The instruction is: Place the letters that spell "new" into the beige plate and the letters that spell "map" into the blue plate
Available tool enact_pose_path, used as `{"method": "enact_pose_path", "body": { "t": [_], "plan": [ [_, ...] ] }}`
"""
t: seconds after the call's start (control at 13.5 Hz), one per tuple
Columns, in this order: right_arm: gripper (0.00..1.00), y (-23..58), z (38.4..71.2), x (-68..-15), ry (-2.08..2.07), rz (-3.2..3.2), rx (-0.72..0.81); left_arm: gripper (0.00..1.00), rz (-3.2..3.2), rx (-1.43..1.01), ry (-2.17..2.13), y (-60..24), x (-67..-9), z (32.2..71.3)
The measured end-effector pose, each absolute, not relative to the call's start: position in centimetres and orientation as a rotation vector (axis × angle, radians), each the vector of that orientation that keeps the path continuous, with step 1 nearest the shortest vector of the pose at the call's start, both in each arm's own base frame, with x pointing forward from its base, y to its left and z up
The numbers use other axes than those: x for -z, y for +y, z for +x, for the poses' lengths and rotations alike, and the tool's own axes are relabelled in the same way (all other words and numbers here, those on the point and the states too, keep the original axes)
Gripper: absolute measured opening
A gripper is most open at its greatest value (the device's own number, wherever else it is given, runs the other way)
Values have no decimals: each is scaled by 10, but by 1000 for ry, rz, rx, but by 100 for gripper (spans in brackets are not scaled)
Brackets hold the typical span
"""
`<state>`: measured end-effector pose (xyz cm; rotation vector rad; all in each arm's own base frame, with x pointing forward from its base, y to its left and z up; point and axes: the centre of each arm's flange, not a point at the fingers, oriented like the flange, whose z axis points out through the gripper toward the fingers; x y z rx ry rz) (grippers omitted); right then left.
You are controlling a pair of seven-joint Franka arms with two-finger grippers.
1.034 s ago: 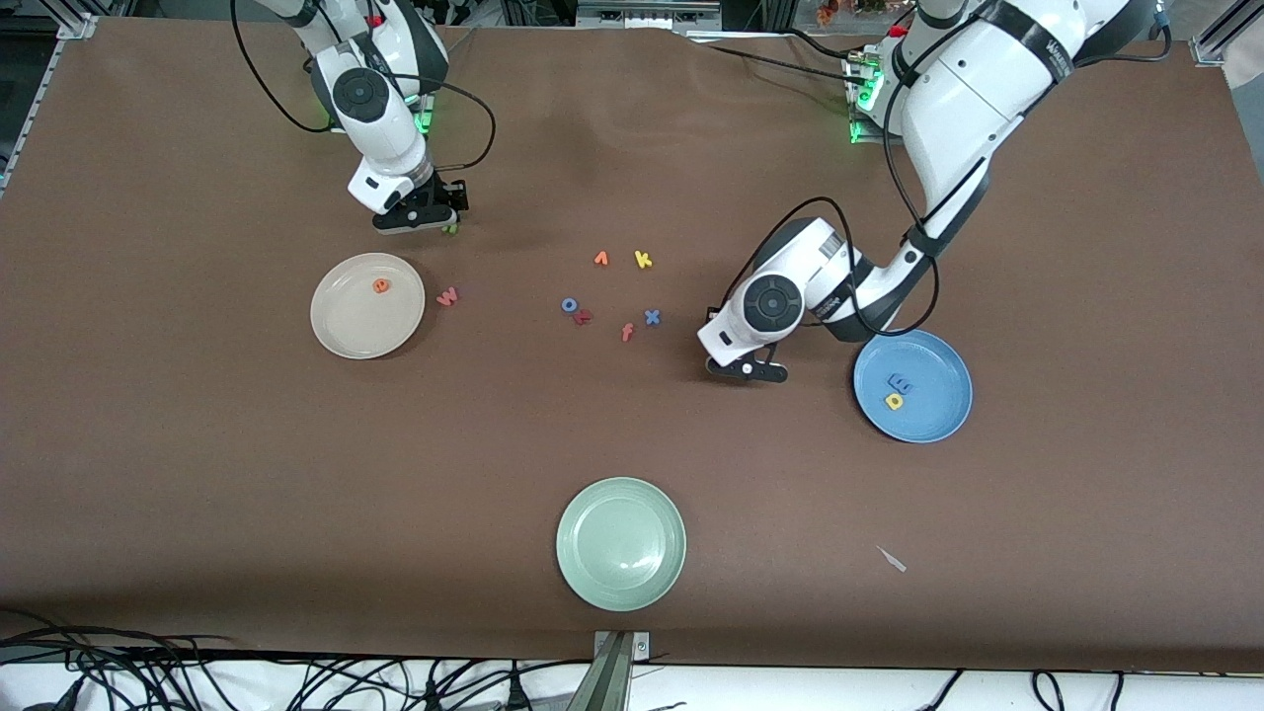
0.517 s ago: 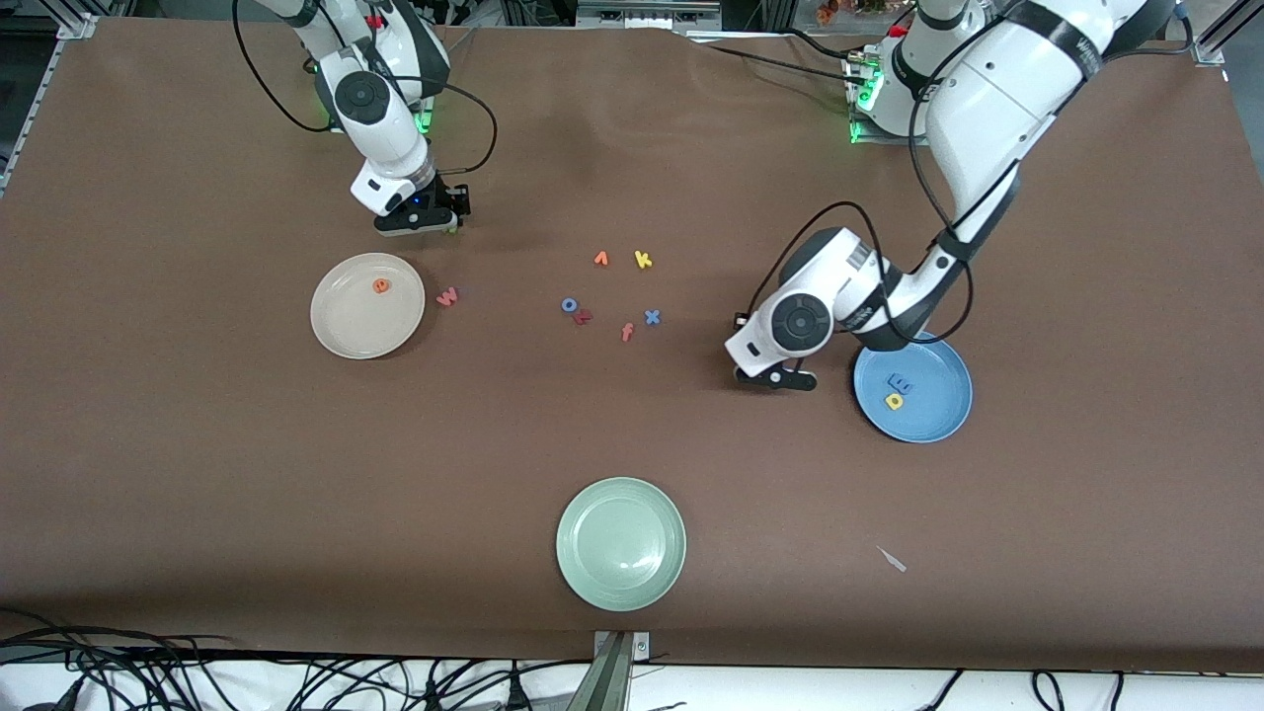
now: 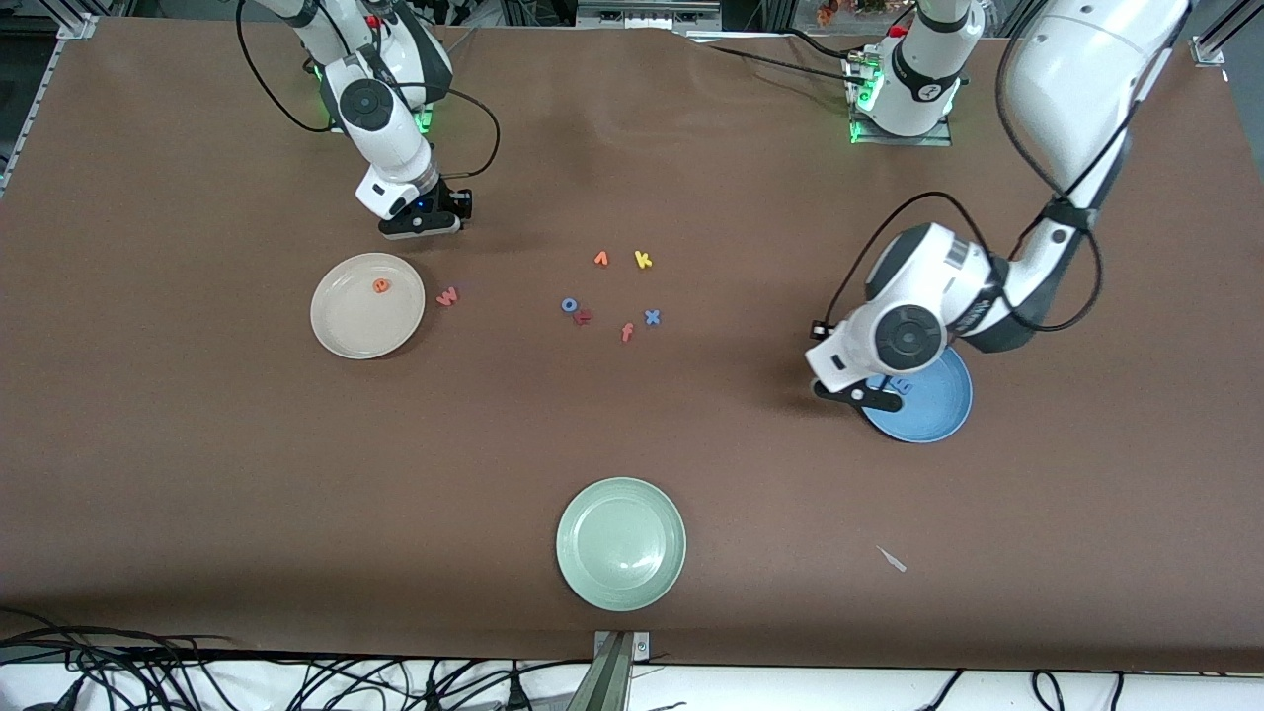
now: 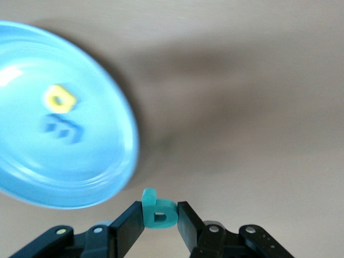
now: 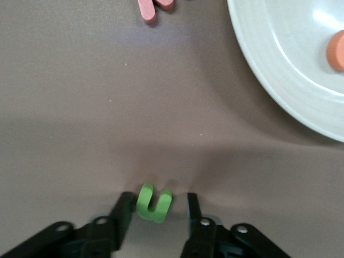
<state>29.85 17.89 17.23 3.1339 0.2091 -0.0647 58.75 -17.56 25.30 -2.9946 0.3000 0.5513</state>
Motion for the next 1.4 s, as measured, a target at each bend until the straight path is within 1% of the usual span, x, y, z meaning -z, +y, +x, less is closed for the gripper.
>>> {"method": "enact_pose_path", "body": {
  "t": [0.07,0.15,0.22,0.3,0.44,0.52,0.66,0.89,1.03,1.33,1.4],
  "plan": [
    [30,179,299,-173,208,3135,61,34,-3002,-556,293,-156,-255,593],
    [27,179,299,-173,208,3135,61,35,-3011,-565,271,-134,-254,597],
    [27,179,299,-173,208,3135,61,41,-3018,-575,248,-116,-251,600],
    [27,179,299,-173,208,3135,61,49,-3024,-582,232,-104,-249,602],
    [27,180,300,-174,210,3136,58,70,-3032,-565,223,-102,-254,606],
    [27,181,302,-175,211,3138,51,81,-3037,-546,230,-107,-261,610],
    [27,188,313,-182,214,3138,51,100,-3038,-523,232,-113,-292,623],
    [27,201,336,-203,248,3113,94,100,-3031,-495,208,-113,-380,643],
    [27,198,349,-215,311,3096,103,100,-3051,-420,202,-117,-437,650],
    [27,126,406,-236,427,3054,18,100,-3057,-323,197,-121,-492,645],
    [27,114,414,-239,431,3051,9,100,-3054,-269,185,-119,-512,642]
  ]
}}
